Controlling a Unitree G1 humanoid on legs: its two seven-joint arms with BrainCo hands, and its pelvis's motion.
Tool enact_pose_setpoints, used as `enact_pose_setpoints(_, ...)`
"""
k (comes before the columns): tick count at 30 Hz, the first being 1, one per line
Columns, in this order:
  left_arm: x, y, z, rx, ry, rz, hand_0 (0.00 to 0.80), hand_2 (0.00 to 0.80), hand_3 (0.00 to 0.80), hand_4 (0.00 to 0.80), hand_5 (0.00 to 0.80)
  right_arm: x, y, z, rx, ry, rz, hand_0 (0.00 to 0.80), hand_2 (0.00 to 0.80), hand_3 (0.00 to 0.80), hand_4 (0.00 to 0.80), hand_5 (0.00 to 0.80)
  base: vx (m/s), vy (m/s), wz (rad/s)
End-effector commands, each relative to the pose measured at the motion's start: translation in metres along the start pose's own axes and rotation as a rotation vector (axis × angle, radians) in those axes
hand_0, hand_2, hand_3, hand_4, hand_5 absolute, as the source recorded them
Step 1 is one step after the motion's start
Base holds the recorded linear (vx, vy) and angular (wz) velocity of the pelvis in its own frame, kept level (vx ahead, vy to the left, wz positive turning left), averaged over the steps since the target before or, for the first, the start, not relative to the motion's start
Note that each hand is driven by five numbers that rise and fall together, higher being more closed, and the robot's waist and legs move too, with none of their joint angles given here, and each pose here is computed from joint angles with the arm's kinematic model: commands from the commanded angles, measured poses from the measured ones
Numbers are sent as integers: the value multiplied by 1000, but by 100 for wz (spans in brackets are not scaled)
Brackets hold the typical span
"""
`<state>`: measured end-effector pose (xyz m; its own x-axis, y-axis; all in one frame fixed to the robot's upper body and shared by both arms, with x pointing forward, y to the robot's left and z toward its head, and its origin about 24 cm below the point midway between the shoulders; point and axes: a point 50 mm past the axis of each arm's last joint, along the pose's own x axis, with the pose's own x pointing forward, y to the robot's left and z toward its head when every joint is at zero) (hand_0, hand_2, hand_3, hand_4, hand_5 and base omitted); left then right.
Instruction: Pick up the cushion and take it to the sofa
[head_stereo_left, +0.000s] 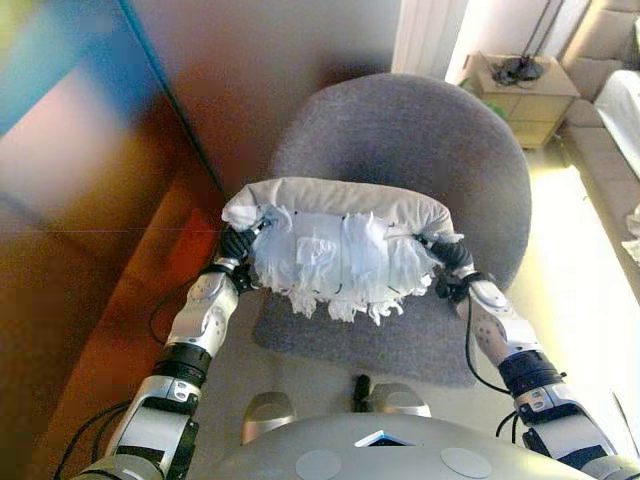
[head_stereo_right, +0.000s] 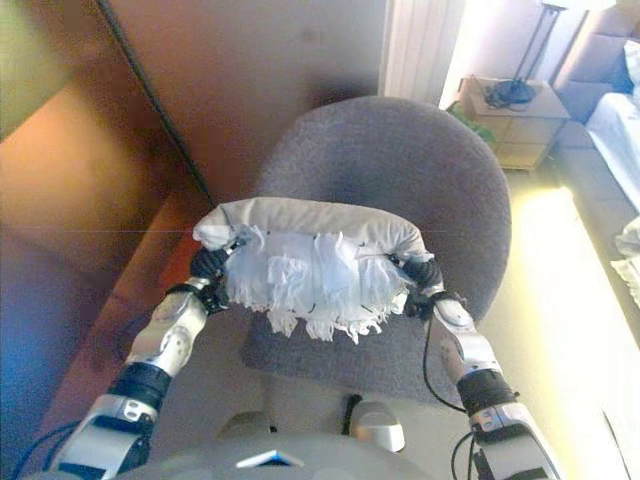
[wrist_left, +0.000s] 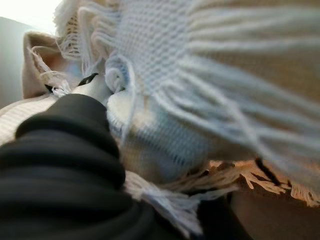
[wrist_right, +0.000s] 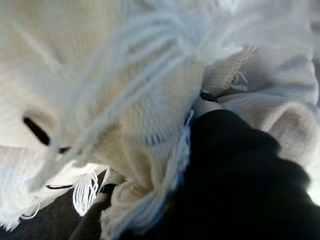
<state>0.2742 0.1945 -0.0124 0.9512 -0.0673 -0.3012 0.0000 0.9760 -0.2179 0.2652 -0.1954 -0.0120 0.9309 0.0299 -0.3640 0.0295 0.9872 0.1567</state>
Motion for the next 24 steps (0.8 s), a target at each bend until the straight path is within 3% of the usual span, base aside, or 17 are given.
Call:
enact_pose_setpoints(1,15,-27,43,21,-191,-147,800,800,800,800,800,21,55,52,79,-207,147,800,800,800,800,800,225,96,-15)
enact_pose_setpoints(7,20,-20,46,26,-182,-101,800,800,800,800,800,19,63,35,94,-172,118,800,800,800,800,800,196,107,-42)
enact_pose_setpoints(15,25,-34,55,96,-167,-139,800,800,800,800,800,29,63,54,149,-216,-70,800,800,800,800,800,105,120,4)
enact_pose_setpoints(24,34,-48,59,107,-148,-111,800,800,800,800,800,49,72,84,115,-238,-201,800,800,800,800,800,54,-150,3)
